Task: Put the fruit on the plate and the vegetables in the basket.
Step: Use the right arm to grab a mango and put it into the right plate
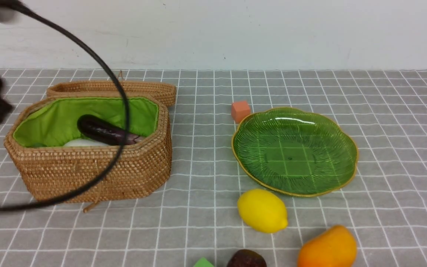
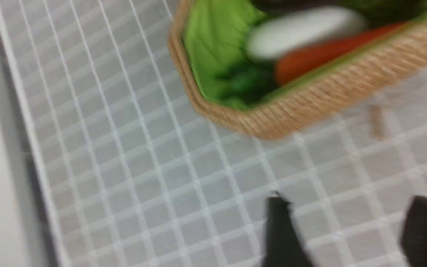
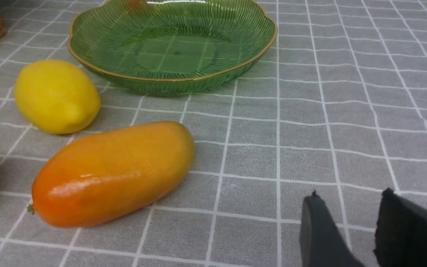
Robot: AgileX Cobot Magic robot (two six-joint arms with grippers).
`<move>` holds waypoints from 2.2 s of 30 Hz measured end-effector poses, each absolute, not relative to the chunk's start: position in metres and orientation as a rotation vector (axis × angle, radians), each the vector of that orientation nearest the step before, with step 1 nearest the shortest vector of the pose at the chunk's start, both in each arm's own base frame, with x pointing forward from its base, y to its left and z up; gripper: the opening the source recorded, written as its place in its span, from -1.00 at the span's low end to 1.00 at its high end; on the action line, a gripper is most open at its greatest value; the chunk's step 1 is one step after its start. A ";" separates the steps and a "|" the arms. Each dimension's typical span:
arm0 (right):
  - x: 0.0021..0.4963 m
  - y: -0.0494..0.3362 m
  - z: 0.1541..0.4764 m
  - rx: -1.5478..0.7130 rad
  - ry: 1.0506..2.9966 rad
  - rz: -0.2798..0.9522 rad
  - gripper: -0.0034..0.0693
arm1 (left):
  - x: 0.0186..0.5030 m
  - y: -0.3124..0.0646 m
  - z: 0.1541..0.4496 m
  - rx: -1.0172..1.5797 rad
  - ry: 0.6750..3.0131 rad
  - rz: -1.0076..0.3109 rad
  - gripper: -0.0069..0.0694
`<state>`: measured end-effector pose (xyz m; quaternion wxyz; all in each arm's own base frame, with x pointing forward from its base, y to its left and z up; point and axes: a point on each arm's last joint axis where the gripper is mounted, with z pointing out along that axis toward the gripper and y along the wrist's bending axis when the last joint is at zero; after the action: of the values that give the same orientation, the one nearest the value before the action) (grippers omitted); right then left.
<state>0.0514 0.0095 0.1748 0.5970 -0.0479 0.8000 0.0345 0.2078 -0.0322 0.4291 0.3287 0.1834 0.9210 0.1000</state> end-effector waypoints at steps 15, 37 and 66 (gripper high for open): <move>0.051 0.010 0.175 -0.111 1.857 0.080 -0.24 | 0.045 -0.007 0.341 -0.030 2.179 -0.240 -0.85; 0.051 0.010 0.175 -0.111 1.857 0.080 -0.24 | 0.067 -0.015 0.246 -0.102 1.939 -0.366 -0.85; 0.051 0.010 0.175 -0.111 1.857 0.080 -0.24 | 0.050 -0.002 0.178 -0.204 1.906 -0.240 -0.85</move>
<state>0.0514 0.0095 0.1748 0.5970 -0.0479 0.8000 0.0345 0.0500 -0.0019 0.1779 0.5686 -0.0868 0.8116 -0.1021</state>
